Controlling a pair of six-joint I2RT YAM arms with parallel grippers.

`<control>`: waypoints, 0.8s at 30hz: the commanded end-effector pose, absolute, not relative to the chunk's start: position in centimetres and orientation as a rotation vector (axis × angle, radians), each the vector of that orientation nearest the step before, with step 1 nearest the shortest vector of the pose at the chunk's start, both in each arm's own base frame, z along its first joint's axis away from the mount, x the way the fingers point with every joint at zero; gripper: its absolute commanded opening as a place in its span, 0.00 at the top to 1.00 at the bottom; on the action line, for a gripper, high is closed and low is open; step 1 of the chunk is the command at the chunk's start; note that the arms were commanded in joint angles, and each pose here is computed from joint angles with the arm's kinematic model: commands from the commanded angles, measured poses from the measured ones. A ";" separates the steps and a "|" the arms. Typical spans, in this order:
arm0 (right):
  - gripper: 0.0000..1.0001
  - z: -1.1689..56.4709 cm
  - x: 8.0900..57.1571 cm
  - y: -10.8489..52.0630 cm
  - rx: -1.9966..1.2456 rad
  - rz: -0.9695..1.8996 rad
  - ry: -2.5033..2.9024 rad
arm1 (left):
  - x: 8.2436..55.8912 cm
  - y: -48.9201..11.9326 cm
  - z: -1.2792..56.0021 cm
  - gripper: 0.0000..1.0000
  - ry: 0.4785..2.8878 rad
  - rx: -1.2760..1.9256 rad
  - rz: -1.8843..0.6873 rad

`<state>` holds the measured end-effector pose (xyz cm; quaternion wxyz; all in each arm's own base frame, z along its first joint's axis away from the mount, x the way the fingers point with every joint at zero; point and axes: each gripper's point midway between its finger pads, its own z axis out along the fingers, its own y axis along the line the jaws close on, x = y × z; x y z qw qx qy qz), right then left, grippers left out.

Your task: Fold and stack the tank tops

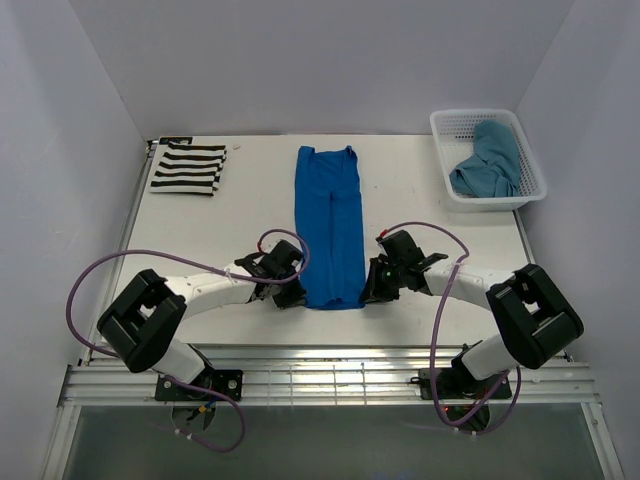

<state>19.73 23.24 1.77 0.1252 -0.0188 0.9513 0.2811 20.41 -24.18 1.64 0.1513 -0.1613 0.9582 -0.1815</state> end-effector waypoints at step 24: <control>0.92 4.9 16.6 22.5 -0.175 0.913 2.721 | 16.4 -24.1 4.3 1.00 2.796 -0.478 -0.701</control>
